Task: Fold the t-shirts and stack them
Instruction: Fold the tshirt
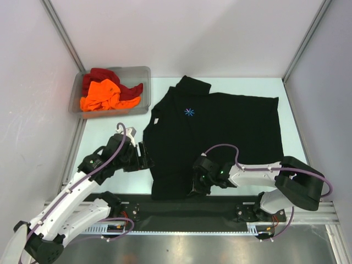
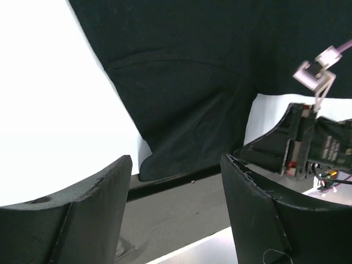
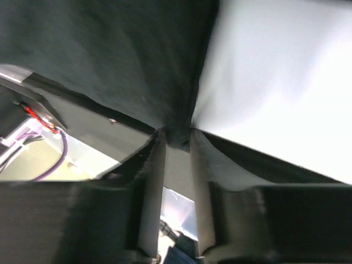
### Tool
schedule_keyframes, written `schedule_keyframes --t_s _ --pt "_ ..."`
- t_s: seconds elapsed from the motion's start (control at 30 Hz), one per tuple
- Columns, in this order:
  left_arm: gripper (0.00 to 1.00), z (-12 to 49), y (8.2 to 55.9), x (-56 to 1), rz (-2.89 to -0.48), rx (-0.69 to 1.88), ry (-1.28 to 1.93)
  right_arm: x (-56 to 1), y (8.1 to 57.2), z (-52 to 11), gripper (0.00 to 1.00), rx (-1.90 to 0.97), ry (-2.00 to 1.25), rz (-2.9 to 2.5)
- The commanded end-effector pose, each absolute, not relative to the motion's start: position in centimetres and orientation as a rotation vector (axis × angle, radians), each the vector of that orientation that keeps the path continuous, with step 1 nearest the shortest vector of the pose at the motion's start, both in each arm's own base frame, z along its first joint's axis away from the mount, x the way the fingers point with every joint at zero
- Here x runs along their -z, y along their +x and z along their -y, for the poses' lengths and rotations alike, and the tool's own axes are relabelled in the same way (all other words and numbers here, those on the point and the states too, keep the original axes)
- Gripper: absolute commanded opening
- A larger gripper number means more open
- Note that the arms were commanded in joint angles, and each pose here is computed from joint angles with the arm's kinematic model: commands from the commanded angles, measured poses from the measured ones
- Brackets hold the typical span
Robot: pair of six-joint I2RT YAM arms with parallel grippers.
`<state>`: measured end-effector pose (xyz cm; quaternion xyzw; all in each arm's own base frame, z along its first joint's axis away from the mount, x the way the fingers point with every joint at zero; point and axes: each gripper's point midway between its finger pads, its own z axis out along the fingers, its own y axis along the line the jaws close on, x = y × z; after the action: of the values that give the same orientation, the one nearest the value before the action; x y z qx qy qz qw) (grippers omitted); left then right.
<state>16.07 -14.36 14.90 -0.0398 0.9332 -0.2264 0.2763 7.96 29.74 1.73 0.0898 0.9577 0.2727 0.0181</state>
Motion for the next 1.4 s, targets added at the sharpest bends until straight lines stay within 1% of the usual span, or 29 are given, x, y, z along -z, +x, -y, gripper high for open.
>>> schedule_keyframes --t_s 0.0,0.1,0.13,0.23,0.33,0.43,0.47,0.6,0.67,0.83,1.1,1.27,1.33,1.37 --pt "0.71 14.2 16.7 -15.8 -2.478 0.596 -0.095 -3.9 9.6 -31.2 0.19 -0.997 0.288 -2.897" --pt "0.71 14.4 16.8 -15.9 -2.471 0.602 -0.094 -5.3 10.7 -31.3 0.0 -1.067 0.327 -2.856" --pt "0.71 14.4 16.9 -15.9 -2.469 0.603 -0.088 -5.7 11.1 -31.1 0.0 -1.077 0.34 -2.846" --pt "0.78 14.6 16.8 -15.3 -2.51 0.592 -0.066 -7.0 13.3 -30.2 0.0 -1.121 0.409 -2.785" --pt "0.79 15.7 16.6 -14.6 -2.556 0.637 -0.018 -7.2 15.0 -29.2 0.0 -1.153 0.457 -2.77" --pt "0.73 17.3 16.2 -13.3 -2.621 0.722 0.028 -6.8 16.4 -28.5 0.0 -1.151 0.47 -2.77" --pt "0.69 17.8 16.0 -13.0 -2.645 0.754 0.041 -6.8 16.6 -28.5 0.0 -1.159 0.468 -2.777" --pt "0.62 19.4 15.1 -11.6 -2.691 0.883 0.044 -6.2 17.4 -28.4 0.01 -1.139 0.425 -2.803" --pt "0.6 20.1 14.4 -11.6 -2.695 0.964 0.027 -5.8 17.8 -27.9 0.01 -1.102 0.432 -2.814" --pt "0.57 20.5 13.2 -9.0 -2.743 1.029 -0.035 -5.8 19.0 -27.7 0.02 -1.108 0.422 -2.818" --pt "0.54 20.8 13.6 -4.5 -2.867 0.969 -0.156 -5.6 19.7 -26.6 0.03 -1.038 0.38 -2.838" --pt "0.53 21.6 17.2 -4.2 -2.84 0.874 -0.136 -5.6 19.6 -26.1 0.03 -1.056 0.396 -2.838" --pt "0.54 21.5 17.9 -2.9 -2.898 0.823 -0.144 -5.6 19.6 -26.0 0.04 -1.058 0.394 -2.837" --pt "0.53 22.0 19.0 -3.4 -2.886 0.822 -0.137 -5.7 19.7 -26.1 0.04 -1.063 0.396 -2.834"
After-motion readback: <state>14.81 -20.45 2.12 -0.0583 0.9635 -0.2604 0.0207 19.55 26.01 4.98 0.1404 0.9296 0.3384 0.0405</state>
